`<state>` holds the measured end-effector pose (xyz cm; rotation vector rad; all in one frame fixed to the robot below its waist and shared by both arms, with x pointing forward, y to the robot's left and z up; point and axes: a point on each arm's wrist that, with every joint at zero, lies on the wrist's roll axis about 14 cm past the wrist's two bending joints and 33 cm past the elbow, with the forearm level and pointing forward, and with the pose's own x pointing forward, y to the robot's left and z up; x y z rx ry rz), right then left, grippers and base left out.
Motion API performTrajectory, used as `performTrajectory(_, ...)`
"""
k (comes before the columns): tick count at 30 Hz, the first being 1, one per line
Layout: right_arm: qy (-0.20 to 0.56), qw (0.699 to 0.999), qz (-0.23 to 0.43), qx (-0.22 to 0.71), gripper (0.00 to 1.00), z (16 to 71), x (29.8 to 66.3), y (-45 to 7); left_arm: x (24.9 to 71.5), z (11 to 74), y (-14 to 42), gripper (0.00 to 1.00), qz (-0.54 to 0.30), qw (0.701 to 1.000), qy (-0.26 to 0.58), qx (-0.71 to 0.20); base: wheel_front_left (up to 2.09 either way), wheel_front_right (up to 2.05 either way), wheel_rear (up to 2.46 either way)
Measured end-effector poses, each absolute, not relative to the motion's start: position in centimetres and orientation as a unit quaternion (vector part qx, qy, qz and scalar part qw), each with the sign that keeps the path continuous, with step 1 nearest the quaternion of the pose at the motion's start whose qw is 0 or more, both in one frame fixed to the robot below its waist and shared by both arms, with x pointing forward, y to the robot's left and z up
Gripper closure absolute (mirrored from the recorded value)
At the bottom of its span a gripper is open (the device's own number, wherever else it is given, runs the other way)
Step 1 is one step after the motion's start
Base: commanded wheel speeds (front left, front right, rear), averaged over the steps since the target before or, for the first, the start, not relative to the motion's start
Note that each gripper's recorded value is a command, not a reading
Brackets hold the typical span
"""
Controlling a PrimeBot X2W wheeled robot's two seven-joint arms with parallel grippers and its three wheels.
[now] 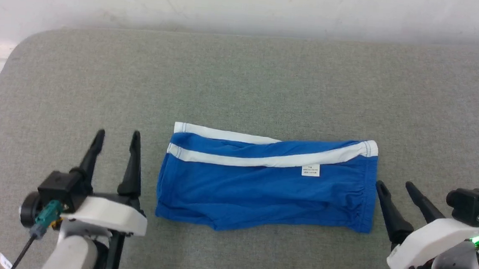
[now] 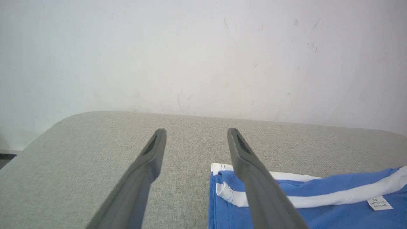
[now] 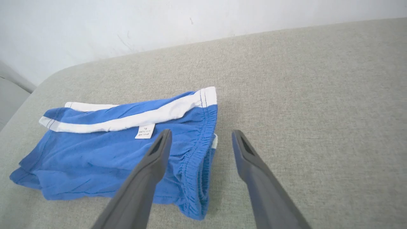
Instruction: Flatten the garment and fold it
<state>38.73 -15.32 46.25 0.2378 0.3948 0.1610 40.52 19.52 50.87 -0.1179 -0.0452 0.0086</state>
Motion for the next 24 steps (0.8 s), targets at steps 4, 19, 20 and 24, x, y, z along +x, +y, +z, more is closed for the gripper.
performTrajectory(4,0.195,0.970,0.073,0.125,0.00,45.4,39.6,-15.5,41.8,52.6,20.2,0.00,0.011,0.998,-0.059,-0.027,0.00,0.00,0.00)
performTrajectory(19,0.356,0.923,0.095,0.106,0.00,37.9,40.1,-13.4,42.7,52.2,21.3,0.00,0.040,0.997,-0.068,-0.025,0.00,0.00,0.00)
performTrajectory(20,0.360,0.922,0.099,0.104,0.00,37.8,40.1,-13.1,42.7,52.1,21.4,0.00,0.040,0.997,-0.067,-0.026,0.00,0.00,0.00)
performTrajectory(24,0.367,0.918,0.109,0.103,0.65,37.9,40.0,-12.5,42.4,51.7,21.6,0.00,0.046,0.997,-0.062,-0.027,0.00,0.00,0.00)
